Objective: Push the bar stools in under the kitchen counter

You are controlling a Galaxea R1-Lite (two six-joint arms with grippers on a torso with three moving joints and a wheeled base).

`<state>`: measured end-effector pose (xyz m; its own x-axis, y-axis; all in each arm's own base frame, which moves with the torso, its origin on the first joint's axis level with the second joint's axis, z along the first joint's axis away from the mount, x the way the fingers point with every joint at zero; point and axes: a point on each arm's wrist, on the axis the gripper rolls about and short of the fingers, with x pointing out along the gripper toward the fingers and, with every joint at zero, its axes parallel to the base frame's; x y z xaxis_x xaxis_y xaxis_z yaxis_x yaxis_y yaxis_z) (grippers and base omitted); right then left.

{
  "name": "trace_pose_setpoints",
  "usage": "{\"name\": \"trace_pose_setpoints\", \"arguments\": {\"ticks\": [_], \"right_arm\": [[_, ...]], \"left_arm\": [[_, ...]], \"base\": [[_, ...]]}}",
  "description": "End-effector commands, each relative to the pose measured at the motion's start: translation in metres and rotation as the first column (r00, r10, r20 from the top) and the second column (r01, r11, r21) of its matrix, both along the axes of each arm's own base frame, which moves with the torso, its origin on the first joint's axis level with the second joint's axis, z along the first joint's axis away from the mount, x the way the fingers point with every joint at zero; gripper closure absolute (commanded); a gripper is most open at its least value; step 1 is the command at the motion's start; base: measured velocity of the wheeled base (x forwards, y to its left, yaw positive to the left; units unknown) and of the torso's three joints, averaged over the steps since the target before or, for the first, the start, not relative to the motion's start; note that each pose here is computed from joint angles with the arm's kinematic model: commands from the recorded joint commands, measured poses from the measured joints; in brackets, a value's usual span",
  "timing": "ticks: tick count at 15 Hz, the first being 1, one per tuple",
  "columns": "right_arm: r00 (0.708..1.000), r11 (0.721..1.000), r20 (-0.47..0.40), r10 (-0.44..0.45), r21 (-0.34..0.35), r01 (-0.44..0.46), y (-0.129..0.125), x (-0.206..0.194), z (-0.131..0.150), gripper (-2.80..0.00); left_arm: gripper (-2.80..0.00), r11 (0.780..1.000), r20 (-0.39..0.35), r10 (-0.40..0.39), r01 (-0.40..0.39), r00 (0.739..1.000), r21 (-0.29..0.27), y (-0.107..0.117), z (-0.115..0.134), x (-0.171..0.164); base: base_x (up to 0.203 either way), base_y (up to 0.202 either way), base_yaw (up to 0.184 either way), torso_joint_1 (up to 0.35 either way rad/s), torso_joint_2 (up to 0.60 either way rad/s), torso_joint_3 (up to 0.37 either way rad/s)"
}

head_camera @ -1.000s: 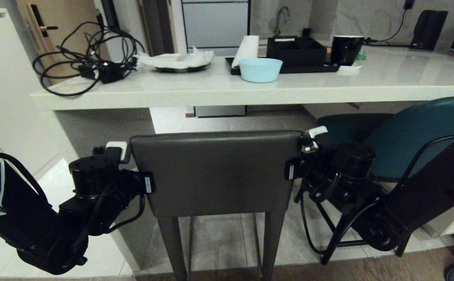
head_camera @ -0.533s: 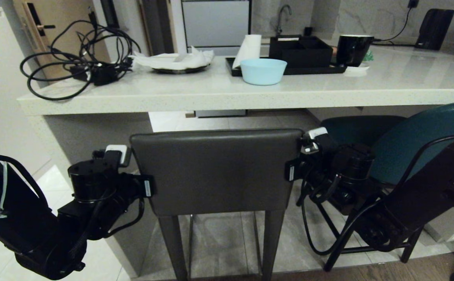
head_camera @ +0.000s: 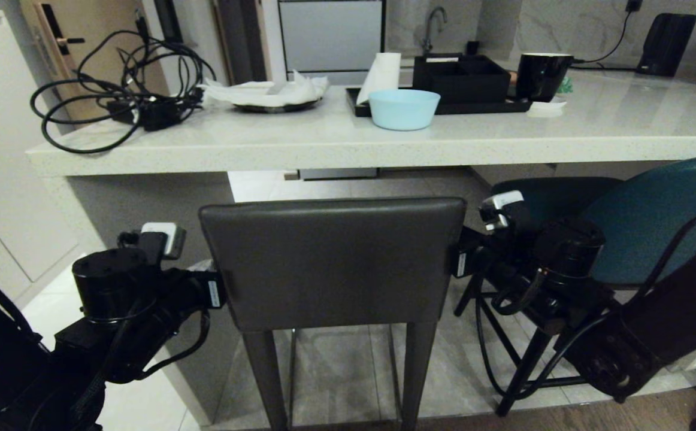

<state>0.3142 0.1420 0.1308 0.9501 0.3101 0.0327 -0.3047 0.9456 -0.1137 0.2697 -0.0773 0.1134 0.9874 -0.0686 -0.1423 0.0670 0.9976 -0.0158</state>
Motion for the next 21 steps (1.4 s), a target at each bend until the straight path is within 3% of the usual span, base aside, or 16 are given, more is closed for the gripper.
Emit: {"name": "trace_pose_setpoints", "arguments": {"ticks": [1, 8, 13, 17, 21], "right_arm": [[0.998, 0.999, 0.059, -0.027, 0.03, 0.025, -0.013, -0.024, 0.027, 0.0], [0.979, 0.988, 0.149, -0.136, 0.087, 0.124, -0.063, -0.103, 0.078, 0.0], [0.951, 0.97, 0.201, -0.233, 0.116, 0.214, -0.108, -0.182, 0.104, 0.0], [0.919, 0.938, 0.192, -0.344, 0.105, 0.329, -0.134, -0.234, 0.119, 0.0], [0.883, 0.904, 0.195, -0.427, 0.1, 0.415, -0.144, -0.283, 0.116, 0.0]], "left_arm": [[0.0, 1.0, 0.057, 0.013, -0.012, 0.998, -0.023, 0.009, 0.018, -0.023], [0.0, 0.994, 0.166, 0.103, -0.094, 0.981, -0.062, 0.036, 0.043, -0.105], [0.0, 0.992, 0.301, 0.129, -0.121, 0.945, -0.046, 0.057, 0.071, -0.173], [0.0, 0.971, 0.377, 0.233, -0.237, 0.896, -0.035, 0.077, 0.089, -0.22], [0.0, 0.977, 0.369, 0.2, -0.215, 0.908, 0.0, 0.084, 0.099, -0.277]], "base": [[0.0, 0.0, 0.0, 0.0, 0.0, 0.0], [0.0, 0.0, 0.0, 0.0, 0.0, 0.0], [0.0, 0.0, 0.0, 0.0, 0.0, 0.0], [0.0, 0.0, 0.0, 0.0, 0.0, 0.0], [0.0, 0.0, 0.0, 0.0, 0.0, 0.0]]}}
